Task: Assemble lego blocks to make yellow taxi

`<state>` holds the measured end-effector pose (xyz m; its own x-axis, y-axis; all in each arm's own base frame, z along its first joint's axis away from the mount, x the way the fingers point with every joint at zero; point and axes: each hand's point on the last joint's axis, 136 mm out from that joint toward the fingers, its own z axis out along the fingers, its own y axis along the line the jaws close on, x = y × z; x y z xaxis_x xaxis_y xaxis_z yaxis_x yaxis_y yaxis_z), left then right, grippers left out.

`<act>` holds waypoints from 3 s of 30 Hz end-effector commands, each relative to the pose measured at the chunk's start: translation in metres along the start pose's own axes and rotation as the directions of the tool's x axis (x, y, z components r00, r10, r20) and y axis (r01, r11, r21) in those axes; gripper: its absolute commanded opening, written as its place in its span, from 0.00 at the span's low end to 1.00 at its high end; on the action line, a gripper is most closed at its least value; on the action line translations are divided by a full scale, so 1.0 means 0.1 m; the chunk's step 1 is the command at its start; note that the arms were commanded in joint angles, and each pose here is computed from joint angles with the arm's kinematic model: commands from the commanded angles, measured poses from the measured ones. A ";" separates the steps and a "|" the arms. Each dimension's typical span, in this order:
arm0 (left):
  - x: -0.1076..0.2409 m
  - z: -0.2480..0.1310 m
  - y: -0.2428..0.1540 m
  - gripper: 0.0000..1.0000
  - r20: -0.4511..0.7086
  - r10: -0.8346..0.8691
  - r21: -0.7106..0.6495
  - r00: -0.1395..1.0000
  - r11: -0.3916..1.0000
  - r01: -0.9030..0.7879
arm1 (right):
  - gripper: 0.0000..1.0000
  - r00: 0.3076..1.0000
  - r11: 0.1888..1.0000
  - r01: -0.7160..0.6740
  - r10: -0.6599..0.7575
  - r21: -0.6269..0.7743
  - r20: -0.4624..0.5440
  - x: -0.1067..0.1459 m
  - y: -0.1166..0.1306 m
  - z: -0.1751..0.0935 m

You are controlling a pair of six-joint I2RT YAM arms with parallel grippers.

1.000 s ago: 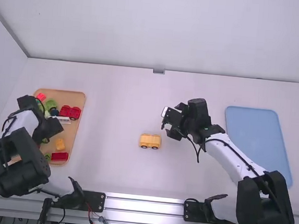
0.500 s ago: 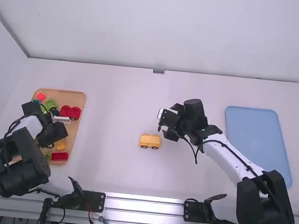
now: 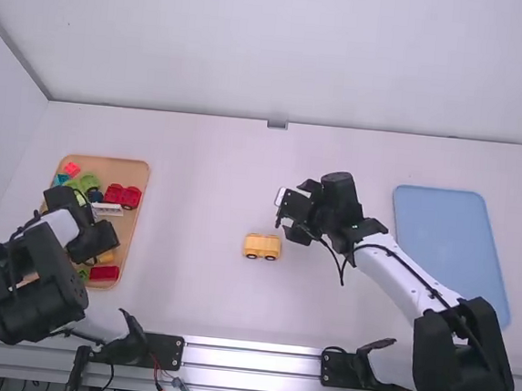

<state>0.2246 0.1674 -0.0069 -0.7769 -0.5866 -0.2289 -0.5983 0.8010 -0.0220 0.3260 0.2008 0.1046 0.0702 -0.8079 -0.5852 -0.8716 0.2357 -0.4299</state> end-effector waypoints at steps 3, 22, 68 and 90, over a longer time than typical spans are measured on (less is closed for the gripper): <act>0.04 0.03 0.01 0.60 0.004 0.002 -0.011 1.000 1.000 -0.002 | 0.99 1.000 1.000 -0.002 0.002 0.017 0.021 -0.09 -0.07 -0.05; 0.07 0.12 -0.02 0.22 -0.065 0.002 0.013 0.998 1.000 -0.001 | 0.99 1.000 1.000 -0.010 0.009 0.018 0.018 -0.08 -0.07 -0.05; 1.13 -0.34 -2.64 0.01 0.389 0.751 0.196 -0.533 -0.633 -0.749 | 0.99 0.975 0.984 -0.161 0.171 -0.078 0.140 -0.12 -0.01 -0.61; 1.23 -0.10 -2.62 0.78 0.363 0.824 0.239 -0.435 -0.533 -0.811 | 0.99 0.973 0.981 -0.175 0.186 -0.086 0.139 -0.09 -0.01 -0.62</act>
<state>0.2893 -0.1160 -0.0167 -0.0751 0.9581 -0.2764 0.9972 0.0736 -0.0157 0.2947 0.1721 0.1428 -0.0442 -0.6795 -0.7324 -0.9117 0.3271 -0.2484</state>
